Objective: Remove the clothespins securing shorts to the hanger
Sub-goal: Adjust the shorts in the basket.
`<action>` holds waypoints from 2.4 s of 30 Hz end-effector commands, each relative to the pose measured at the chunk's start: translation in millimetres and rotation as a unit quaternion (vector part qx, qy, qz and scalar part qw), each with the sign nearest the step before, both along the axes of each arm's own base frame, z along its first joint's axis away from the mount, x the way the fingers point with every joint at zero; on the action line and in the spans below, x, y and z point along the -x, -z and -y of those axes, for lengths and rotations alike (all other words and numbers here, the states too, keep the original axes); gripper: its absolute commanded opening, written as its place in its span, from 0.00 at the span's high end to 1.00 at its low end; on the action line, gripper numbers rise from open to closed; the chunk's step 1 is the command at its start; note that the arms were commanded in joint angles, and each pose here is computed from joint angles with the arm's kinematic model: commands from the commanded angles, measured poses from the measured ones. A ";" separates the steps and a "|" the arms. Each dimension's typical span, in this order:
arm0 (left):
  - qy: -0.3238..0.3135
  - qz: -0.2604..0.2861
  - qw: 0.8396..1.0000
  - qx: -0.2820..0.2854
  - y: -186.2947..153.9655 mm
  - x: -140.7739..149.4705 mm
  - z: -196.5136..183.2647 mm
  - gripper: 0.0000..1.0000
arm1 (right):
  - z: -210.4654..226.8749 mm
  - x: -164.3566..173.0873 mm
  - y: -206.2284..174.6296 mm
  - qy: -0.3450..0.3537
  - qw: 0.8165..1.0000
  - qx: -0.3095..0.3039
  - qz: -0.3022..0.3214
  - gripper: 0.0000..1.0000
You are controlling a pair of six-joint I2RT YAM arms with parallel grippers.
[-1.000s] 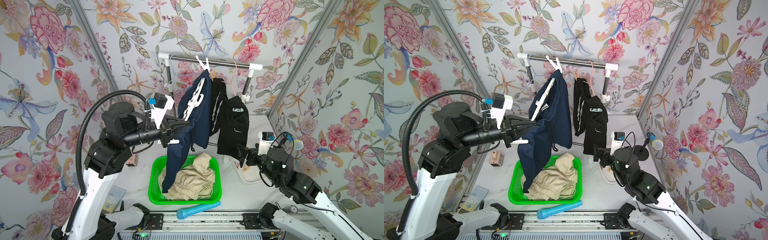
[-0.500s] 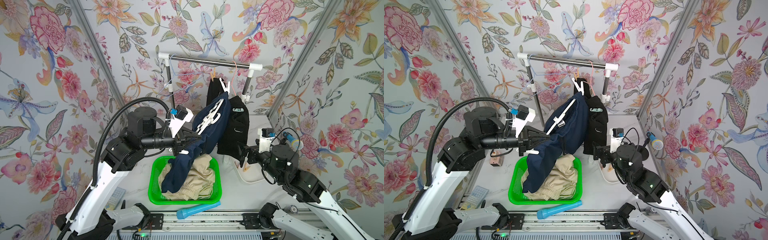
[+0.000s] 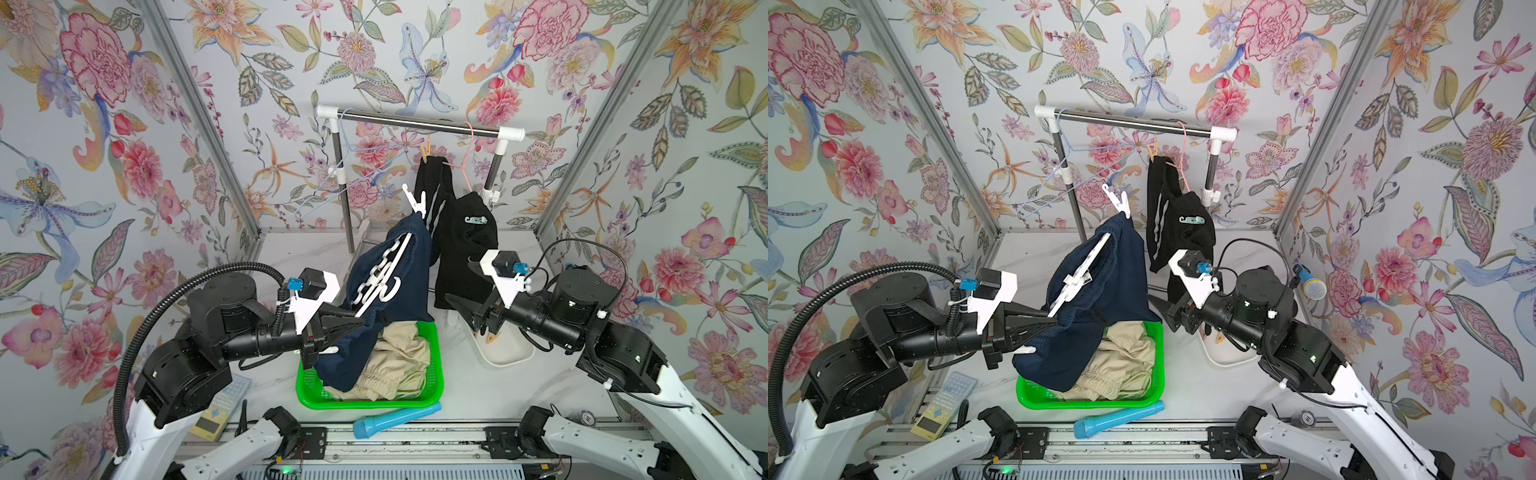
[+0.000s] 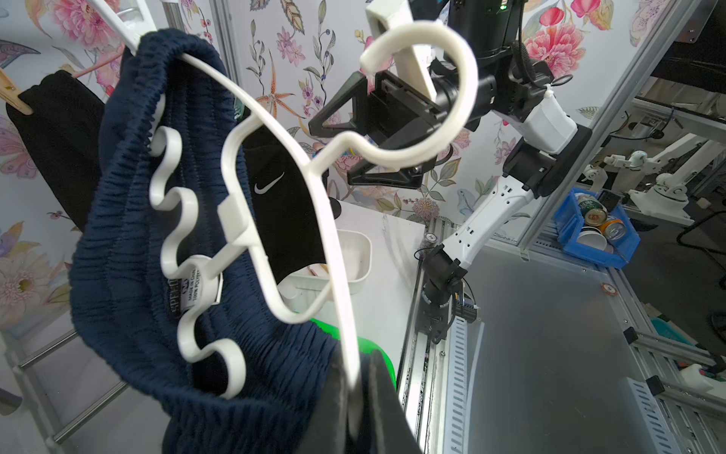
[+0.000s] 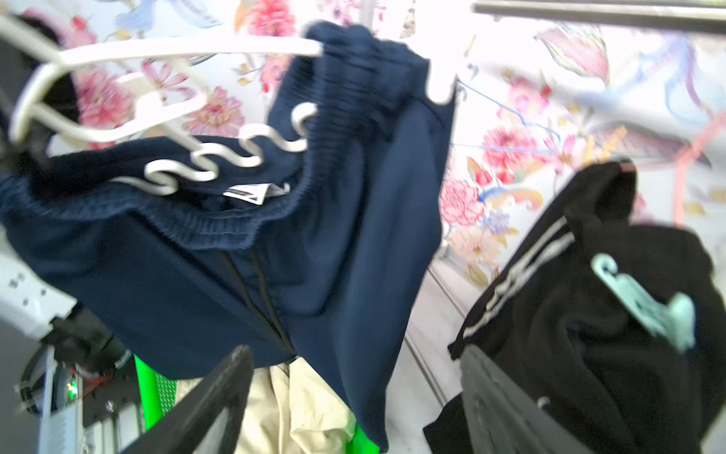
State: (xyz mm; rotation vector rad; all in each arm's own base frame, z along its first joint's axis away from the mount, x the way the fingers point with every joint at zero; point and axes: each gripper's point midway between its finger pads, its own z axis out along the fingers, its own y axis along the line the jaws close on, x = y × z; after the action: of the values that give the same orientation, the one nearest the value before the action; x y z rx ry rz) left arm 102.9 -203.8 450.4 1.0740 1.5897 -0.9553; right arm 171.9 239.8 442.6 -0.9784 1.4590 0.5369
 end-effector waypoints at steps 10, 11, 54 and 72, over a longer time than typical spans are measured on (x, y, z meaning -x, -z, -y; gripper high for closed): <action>0.013 0.004 1.000 -0.011 19.6 7.6 -2.4 1.00 | -68.1 29.5 -39.7 -0.026 0.934 0.153 0.323 0.16; 0.018 -0.001 1.000 -0.015 22.9 7.6 -0.5 1.00 | -67.8 28.8 -41.8 -0.025 0.932 0.154 0.327 0.16; 0.125 -0.040 0.991 -0.035 57.0 23.6 20.5 1.00 | -70.0 -12.0 35.3 -0.131 0.948 0.208 0.203 0.76; 0.080 -0.046 0.995 -0.030 56.0 -11.2 36.4 0.70 | -66.6 -16.4 50.8 -0.074 0.932 0.255 0.249 1.00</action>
State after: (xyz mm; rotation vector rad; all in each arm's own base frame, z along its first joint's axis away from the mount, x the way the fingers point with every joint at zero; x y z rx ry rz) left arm 101.0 -231.8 381.1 1.2373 1.7260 -1.1250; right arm 188.9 295.2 380.3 -1.5778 1.1107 -0.0188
